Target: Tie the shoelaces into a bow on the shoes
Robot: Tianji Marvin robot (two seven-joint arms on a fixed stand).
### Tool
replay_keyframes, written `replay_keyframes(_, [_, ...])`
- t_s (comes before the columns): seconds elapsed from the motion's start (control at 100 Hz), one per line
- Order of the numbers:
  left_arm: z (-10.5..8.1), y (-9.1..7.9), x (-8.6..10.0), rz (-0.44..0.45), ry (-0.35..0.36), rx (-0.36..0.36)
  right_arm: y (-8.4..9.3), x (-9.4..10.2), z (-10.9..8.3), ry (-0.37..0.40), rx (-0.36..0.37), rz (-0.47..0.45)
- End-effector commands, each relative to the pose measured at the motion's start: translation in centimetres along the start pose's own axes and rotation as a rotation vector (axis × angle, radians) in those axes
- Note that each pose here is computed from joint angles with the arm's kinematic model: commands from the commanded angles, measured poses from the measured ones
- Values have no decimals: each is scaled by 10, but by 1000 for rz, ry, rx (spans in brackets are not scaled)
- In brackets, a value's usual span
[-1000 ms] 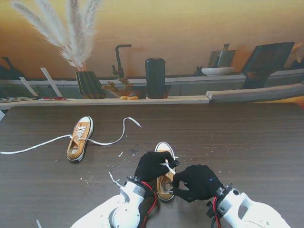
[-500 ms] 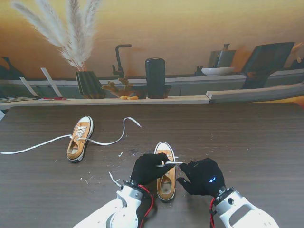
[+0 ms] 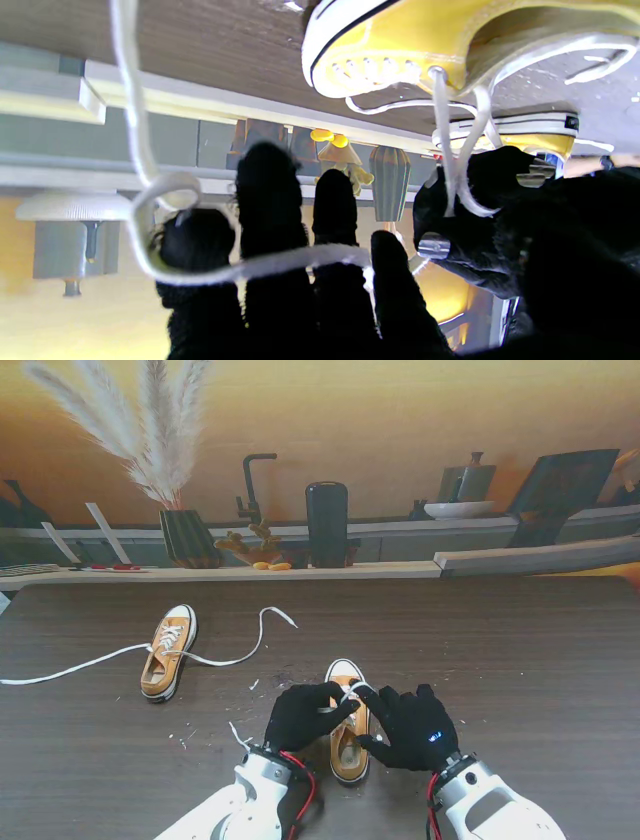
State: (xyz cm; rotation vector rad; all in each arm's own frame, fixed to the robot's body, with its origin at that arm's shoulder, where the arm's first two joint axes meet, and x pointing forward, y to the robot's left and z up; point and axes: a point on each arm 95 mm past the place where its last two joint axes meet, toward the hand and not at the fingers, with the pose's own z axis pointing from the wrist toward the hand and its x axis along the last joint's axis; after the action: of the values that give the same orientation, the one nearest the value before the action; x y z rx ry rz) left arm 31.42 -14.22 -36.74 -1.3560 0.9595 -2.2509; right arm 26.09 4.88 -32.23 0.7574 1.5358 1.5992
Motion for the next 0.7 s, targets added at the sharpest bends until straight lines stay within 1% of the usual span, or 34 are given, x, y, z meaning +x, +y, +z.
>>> replay_keyframes(0.0, [-6,-2,4,-4,-6,-35,-6,0,2,-5,3,-1])
replay_keyframes(0.06, [-12,-6,5,-3,-20,-56,-10,-1,4,-5,-10,5])
replay_keyframes(0.18, [-22,-13,7,-8,-52,-64,-14,-1,5,-14,-25,26])
replay_keyframes(0.27, [-29,-18,8,20,-91,-64,-17,0,6,-32,-43,39])
replay_keyframes(0.35, [-35,-23,8,46,-109,-56,-18,1,8,-54,-86,56])
replay_keyframes(0.45, [-42,-29,7,66,-125,-38,-19,3,8,-99,-124,58])
replay_keyframes(0.53, [-48,-35,6,85,-139,-27,-19,4,7,-152,-137,43])
replay_keyframes(0.6, [-52,-40,6,92,-151,-22,-19,4,7,-181,-147,33])
replay_keyframes(0.69, [-58,-44,5,108,-161,-21,-19,4,7,-205,-176,56])
